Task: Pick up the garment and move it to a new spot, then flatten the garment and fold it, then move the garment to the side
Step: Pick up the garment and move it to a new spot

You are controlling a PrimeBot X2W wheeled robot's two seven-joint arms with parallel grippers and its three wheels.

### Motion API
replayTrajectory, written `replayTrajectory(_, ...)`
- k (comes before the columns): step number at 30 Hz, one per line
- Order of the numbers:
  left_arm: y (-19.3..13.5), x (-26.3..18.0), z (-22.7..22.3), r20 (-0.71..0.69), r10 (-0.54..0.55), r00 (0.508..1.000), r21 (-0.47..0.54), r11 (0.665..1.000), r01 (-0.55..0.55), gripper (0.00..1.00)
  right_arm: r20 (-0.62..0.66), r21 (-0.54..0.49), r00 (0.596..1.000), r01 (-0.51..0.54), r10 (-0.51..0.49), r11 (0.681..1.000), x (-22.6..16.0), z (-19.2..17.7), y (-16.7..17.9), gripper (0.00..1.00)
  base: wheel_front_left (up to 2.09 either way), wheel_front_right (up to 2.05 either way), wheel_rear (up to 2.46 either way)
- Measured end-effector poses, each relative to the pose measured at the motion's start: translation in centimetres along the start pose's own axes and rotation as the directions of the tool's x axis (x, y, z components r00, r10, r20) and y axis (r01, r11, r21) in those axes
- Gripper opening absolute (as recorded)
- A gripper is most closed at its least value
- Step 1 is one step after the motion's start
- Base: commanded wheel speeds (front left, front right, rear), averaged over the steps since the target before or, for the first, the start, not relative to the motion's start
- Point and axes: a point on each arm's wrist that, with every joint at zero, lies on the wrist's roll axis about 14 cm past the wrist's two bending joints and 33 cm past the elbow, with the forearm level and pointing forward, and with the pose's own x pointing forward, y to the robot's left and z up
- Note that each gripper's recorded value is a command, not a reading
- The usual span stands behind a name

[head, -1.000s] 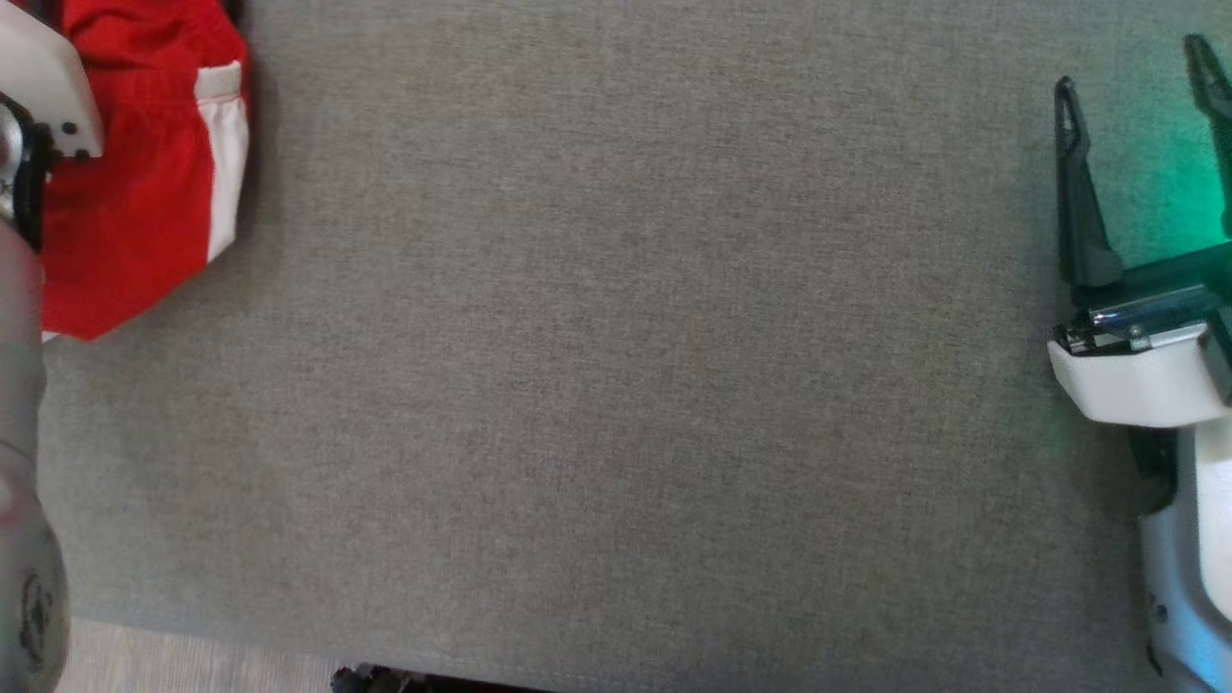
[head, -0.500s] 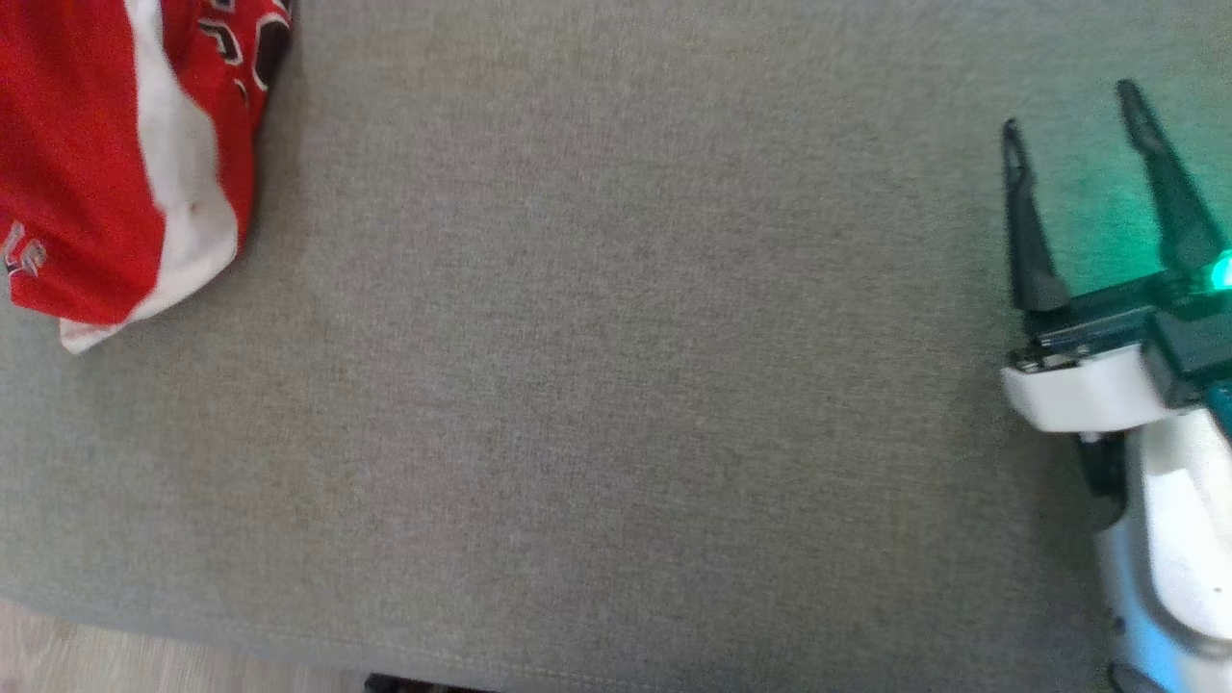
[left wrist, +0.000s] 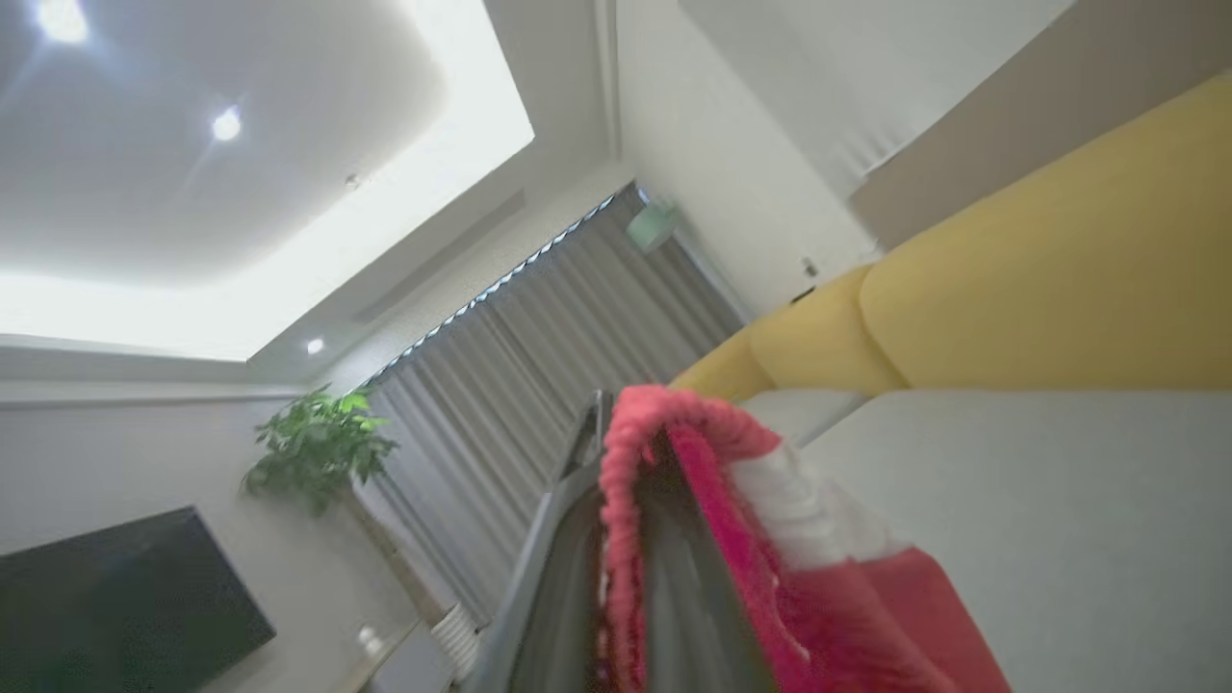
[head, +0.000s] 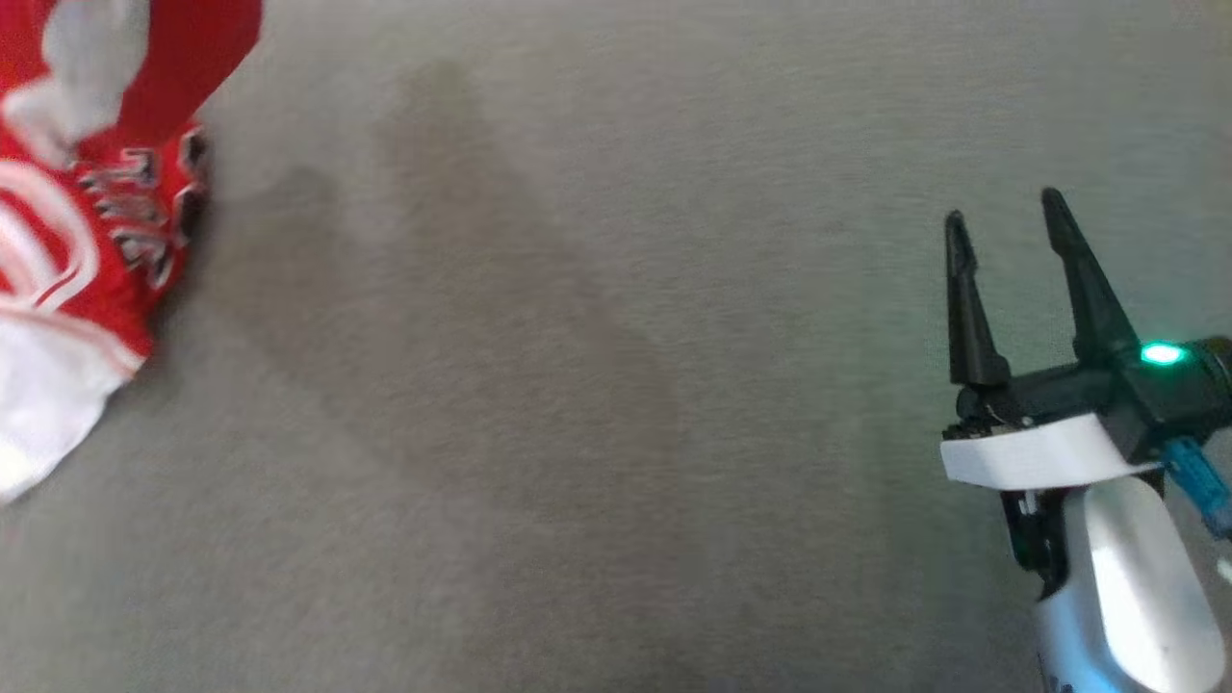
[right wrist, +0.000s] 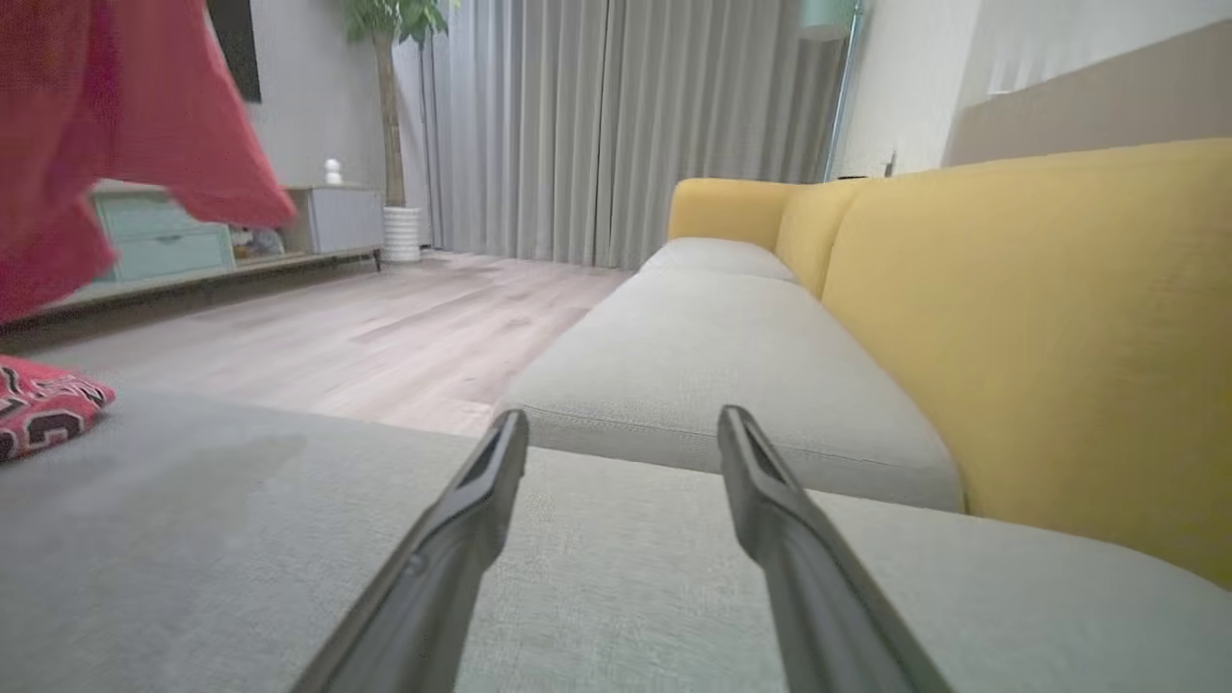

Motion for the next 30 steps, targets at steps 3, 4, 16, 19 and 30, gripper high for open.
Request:
replayTrajectory(3,-2.8,1.6,5.6,0.108,-0.057,0.992,-0.026,0.998,0.06,0.0,0.016,0.038,0.996,0.09,-0.09,0.995,-2.0,1.2,-2.7,1.0,0.0,0.0,0.0)
replayTrajectory(4,-4.0,2.1,7.2,0.139,-0.082,0.987,-0.04,0.995,0.088,0.0,0.024,0.042,0.993,0.115,-0.116,0.993,-2.6,1.7,-3.5,1.0,0.0,0.0,0.0)
replayTrajectory(16,-22.2,2.3,20.2,0.438,-0.397,0.807,-0.182,0.84,0.512,0.0,0.072,0.081,0.937,0.337,-0.343,0.938,-9.0,4.8,-9.9,1.0,0.0,0.0,0.0)
replayTrajectory(19,-26.9,2.2,15.9,0.386,-0.446,0.807,-0.36,0.733,0.577,0.0,0.053,0.088,0.931,0.355,-0.361,0.931,-9.4,4.3,-10.4,1.0,0.0,0.0,0.0)
replayTrajectory(30,-35.1,-16.3,-16.8,-0.331,-0.549,0.767,-0.812,0.581,0.065,1.0,-0.007,0.075,0.949,0.316,-0.316,0.946,-7.6,1.7,-9.2,1.0,0.0,0.0,0.0)
